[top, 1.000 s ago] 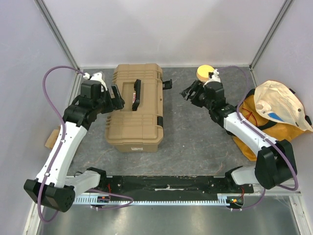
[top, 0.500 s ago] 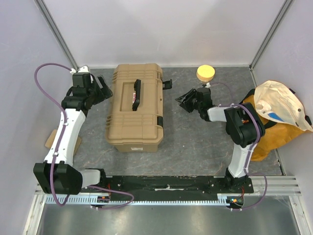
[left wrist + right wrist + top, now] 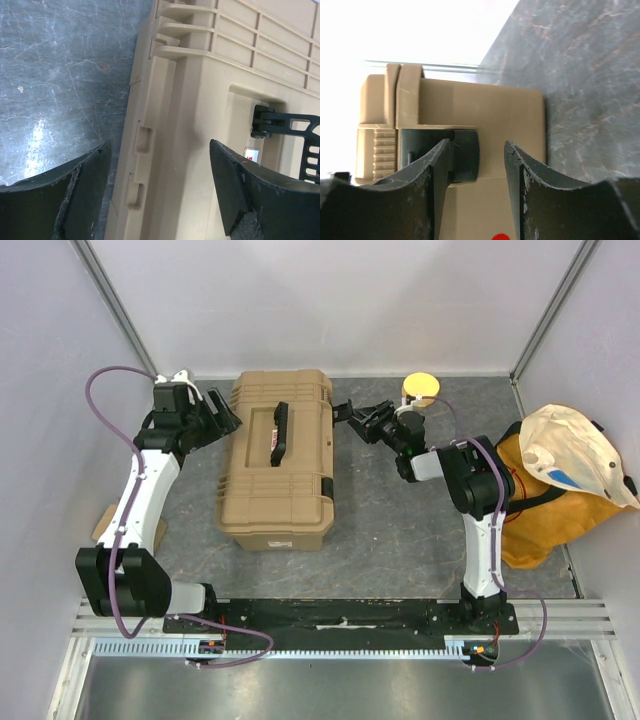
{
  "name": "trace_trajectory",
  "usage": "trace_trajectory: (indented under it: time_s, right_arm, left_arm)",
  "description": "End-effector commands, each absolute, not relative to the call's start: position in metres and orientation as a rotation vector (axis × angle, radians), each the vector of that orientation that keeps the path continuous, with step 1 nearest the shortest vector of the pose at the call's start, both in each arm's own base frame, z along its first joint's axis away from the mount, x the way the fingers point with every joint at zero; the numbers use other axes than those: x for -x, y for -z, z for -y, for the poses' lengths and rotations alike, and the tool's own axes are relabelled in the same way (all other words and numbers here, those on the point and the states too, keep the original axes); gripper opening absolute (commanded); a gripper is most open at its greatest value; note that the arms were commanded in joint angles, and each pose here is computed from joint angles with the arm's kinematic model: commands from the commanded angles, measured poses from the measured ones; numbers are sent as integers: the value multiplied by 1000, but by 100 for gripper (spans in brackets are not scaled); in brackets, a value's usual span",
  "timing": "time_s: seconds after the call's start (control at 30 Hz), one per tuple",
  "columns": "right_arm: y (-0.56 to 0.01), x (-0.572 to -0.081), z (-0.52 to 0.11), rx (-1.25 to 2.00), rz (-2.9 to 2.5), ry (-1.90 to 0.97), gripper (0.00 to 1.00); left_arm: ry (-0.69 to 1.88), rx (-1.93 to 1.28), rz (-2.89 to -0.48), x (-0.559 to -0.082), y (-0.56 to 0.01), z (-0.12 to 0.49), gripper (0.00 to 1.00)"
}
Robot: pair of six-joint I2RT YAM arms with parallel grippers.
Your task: Pack the tool kit
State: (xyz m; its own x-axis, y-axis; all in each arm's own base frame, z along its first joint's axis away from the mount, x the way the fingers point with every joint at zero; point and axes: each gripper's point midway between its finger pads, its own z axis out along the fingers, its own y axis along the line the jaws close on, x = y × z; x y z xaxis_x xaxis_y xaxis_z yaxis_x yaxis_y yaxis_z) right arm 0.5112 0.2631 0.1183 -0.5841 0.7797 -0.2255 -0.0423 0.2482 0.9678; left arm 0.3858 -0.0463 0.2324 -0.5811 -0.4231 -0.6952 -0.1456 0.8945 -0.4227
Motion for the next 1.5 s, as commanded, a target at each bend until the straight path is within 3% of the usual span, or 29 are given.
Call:
trace_trajectory:
  time_s: [0.0,0.53,0.67,1.0,1.47]
  right_arm:
    - [-172,-509,-278,-531,-1552,-1626,54]
    - [-198,-490,-305,-436,-1461,-1728,56]
    - [-188,-491,-305,-441,-1513,-1681,56]
    - [-164,-491,-303,-400,-1659,-1477,69]
    - [-126,-493,-296,-401,-1839,-1299,68]
  left_arm:
    - [490,398,-2100,-403,-257,55,83]
    - [476,401,-2122,-395,-246,53,80]
    - [477,398,-2123,-394,-246,53,80]
    - [460,382,-2125,-391,-245,52,79]
    - [454,380,-2141,-391,-238,52,79]
